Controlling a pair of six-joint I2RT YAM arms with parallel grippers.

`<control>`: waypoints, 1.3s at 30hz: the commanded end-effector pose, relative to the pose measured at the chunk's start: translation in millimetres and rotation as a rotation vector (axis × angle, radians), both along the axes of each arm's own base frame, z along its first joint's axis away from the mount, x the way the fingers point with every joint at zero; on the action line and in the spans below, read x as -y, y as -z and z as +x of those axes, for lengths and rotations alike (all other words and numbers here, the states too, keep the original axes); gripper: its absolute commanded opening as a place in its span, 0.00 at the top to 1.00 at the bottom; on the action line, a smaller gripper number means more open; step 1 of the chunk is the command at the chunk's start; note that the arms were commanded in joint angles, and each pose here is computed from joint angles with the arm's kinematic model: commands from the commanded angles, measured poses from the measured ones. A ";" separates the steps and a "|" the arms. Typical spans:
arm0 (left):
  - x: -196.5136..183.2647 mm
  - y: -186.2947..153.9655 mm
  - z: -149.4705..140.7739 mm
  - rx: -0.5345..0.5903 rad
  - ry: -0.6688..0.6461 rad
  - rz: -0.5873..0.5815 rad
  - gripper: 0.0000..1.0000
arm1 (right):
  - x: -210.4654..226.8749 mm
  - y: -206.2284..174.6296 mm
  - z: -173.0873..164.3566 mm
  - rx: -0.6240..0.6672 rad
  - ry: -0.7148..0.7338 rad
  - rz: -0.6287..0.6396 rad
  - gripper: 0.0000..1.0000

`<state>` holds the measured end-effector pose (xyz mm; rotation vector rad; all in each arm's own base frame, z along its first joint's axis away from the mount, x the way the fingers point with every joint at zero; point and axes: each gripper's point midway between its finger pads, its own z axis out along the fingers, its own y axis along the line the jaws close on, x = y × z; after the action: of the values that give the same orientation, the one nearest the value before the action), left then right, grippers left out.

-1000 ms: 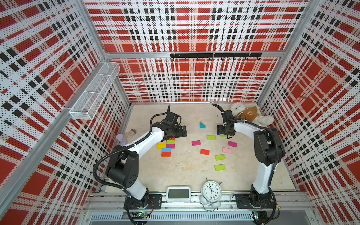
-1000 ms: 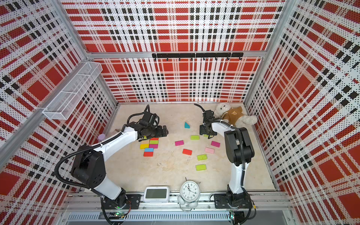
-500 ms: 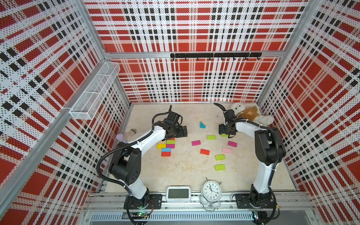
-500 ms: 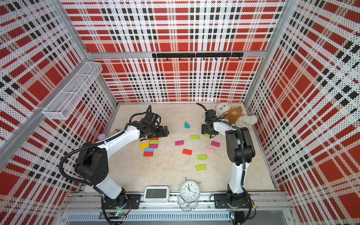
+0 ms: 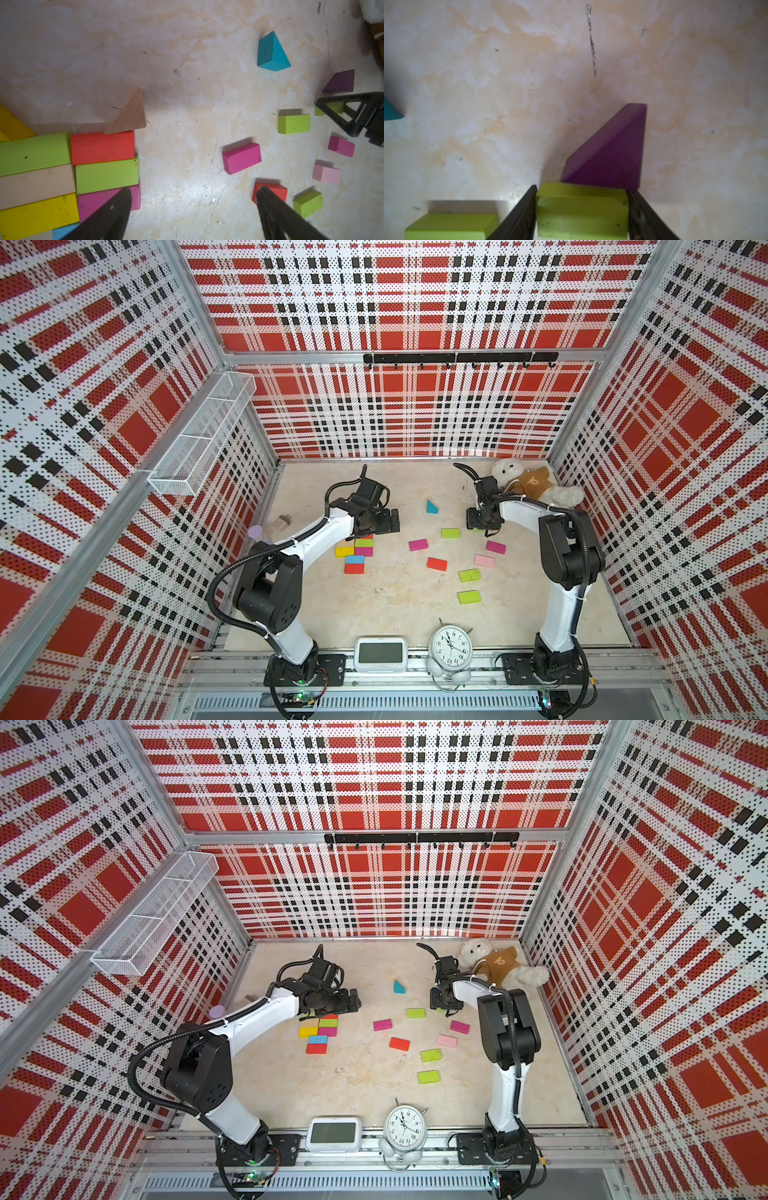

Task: Assemble a carrot with building blocks
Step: Pick up the building block from the center of the board, then assemble the building block at the center of the board.

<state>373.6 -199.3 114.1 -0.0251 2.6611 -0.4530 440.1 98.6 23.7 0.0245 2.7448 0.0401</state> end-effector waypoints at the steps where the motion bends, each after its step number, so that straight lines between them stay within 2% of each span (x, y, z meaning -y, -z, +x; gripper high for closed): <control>1: 2.2 -2.7 3.5 0.004 -0.010 0.006 0.04 | -2.0 1.2 -8.1 -0.006 -0.001 0.025 0.39; 10: 7.5 1.2 2.6 -0.004 0.005 -0.003 0.04 | -19.7 -3.6 -29.7 -0.007 -0.004 0.053 0.39; 25: 23.2 1.9 -1.7 -0.004 0.048 -0.006 0.03 | -34.1 -3.9 -32.6 -0.006 -0.009 0.055 0.39; 31: 32.5 4.6 -3.9 -0.011 0.071 -0.008 0.03 | -33.2 -8.2 -33.4 0.004 0.002 0.061 0.32; 39: 51.7 9.3 -8.3 -0.023 0.123 -0.008 0.06 | -29.9 -36.1 -27.9 0.065 0.005 0.057 0.25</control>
<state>363.1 -238.8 100.2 0.0982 2.7034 -0.4859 408.1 130.3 35.3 0.0378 2.7367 0.1133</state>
